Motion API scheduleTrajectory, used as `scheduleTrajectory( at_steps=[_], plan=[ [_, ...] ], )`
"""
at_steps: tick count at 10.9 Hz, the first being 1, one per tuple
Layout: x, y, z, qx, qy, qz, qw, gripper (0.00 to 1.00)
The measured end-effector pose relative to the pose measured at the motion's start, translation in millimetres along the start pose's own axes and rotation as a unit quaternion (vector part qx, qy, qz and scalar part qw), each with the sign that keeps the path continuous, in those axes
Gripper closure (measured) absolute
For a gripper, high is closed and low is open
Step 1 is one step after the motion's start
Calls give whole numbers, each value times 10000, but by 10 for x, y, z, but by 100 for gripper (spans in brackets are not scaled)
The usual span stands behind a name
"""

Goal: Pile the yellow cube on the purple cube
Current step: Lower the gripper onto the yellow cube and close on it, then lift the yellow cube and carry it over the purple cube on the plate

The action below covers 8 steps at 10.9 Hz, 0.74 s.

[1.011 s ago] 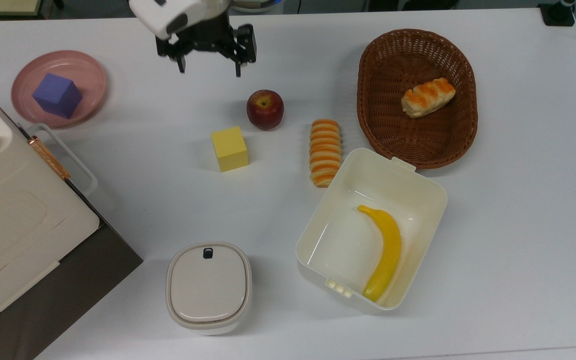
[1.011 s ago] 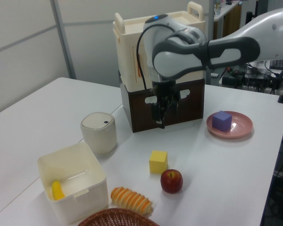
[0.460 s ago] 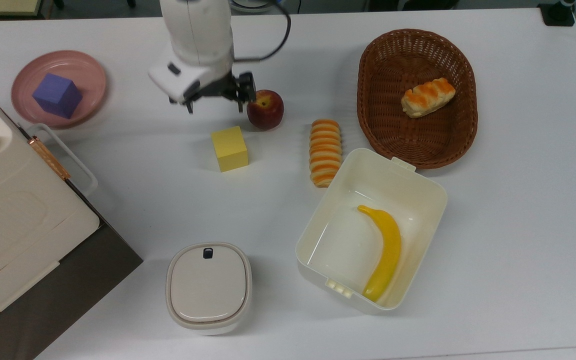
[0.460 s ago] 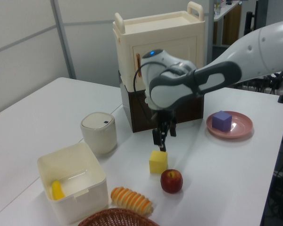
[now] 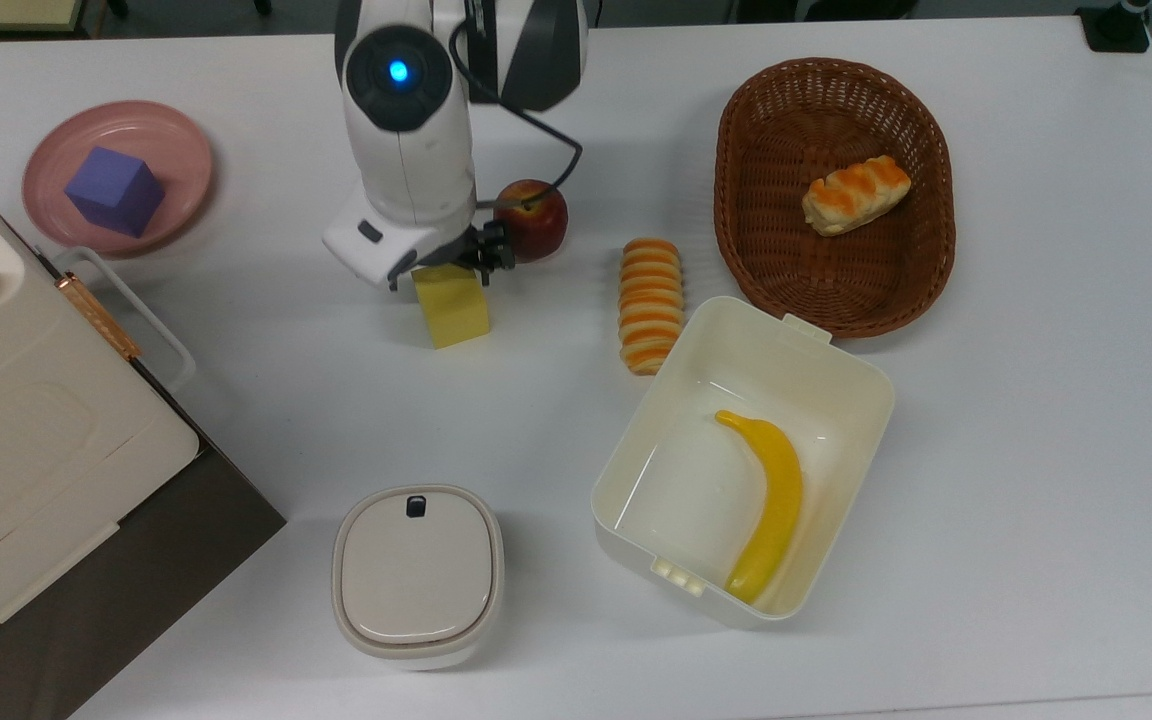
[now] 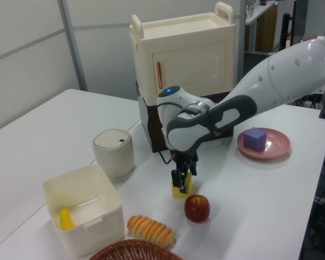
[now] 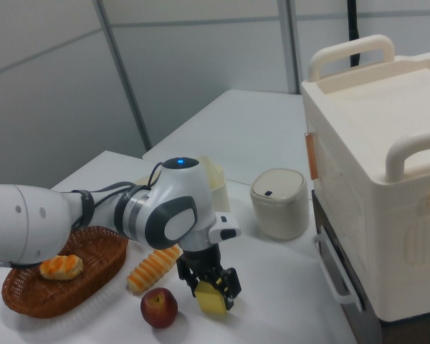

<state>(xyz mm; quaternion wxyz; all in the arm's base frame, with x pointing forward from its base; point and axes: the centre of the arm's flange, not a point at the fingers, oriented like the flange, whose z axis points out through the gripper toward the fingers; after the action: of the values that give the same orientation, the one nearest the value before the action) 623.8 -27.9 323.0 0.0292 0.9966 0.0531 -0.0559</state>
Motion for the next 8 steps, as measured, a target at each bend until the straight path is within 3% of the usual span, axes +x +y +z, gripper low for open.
scheduleTrajectory(
  at_steps=[1,2,4,8],
  plan=[
    [25,-9,80,2,-9,-11,10000,0],
    [34,-16,99,3,-9,-18,10000,6],
    [66,-19,47,-10,102,-22,9999,39],
    [44,98,-192,-43,282,72,9996,44]
  ],
)
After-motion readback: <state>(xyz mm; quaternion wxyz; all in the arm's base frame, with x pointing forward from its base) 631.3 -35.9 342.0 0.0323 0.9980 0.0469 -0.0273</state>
